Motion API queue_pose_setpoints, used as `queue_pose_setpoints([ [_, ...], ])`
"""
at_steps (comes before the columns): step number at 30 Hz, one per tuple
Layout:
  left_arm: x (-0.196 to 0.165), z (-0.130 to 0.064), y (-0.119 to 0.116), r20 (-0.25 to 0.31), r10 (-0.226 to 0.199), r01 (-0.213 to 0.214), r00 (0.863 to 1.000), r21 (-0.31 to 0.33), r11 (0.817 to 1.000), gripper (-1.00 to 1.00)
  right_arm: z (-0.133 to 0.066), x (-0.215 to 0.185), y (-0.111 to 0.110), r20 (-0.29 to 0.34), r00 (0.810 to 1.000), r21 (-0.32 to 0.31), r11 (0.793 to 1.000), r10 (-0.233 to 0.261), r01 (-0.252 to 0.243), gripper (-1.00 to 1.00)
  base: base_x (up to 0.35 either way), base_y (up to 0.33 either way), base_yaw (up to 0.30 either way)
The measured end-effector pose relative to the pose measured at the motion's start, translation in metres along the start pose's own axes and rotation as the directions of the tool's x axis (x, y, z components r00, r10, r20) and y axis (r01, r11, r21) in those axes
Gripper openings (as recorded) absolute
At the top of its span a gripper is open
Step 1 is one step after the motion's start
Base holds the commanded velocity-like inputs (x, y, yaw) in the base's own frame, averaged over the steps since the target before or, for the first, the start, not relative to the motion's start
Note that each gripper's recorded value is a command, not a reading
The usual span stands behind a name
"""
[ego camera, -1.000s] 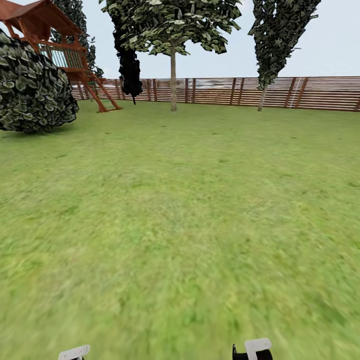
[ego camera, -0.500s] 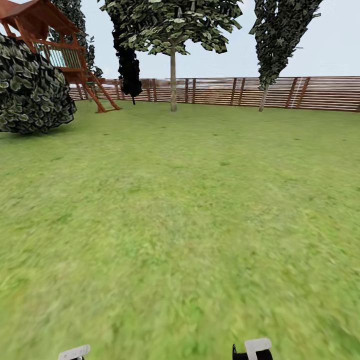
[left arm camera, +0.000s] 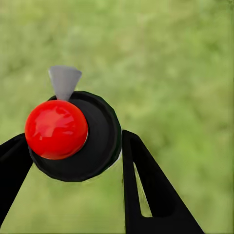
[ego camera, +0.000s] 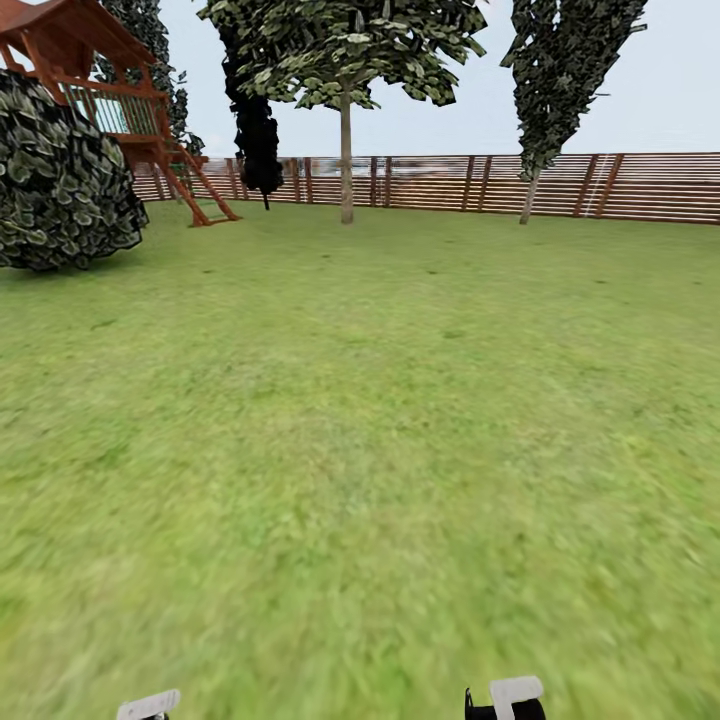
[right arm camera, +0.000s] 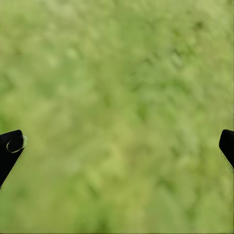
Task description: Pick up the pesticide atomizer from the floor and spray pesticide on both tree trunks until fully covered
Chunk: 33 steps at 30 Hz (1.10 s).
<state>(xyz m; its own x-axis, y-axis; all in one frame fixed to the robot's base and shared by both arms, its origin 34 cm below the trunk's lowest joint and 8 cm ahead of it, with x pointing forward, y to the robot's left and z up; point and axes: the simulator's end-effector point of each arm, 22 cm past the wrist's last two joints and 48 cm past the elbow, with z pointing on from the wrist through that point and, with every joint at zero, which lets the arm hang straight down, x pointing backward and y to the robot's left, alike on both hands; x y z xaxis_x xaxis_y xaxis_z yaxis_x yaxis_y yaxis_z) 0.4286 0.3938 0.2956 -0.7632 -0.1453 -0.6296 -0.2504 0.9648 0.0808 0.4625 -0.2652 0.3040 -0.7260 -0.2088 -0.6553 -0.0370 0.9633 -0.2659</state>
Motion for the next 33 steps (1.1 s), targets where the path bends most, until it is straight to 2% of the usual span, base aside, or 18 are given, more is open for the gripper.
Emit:
queue_pose_setpoints([
  [33,-0.0002,0.0000,0.0002,0.000,-0.001,0.001,1.000,0.000,1.000,-1.00,0.0000,0.0000,0.0000,0.000,1.000,0.000,1.000,0.000,0.000,1.00,0.338,0.000,0.000],
])
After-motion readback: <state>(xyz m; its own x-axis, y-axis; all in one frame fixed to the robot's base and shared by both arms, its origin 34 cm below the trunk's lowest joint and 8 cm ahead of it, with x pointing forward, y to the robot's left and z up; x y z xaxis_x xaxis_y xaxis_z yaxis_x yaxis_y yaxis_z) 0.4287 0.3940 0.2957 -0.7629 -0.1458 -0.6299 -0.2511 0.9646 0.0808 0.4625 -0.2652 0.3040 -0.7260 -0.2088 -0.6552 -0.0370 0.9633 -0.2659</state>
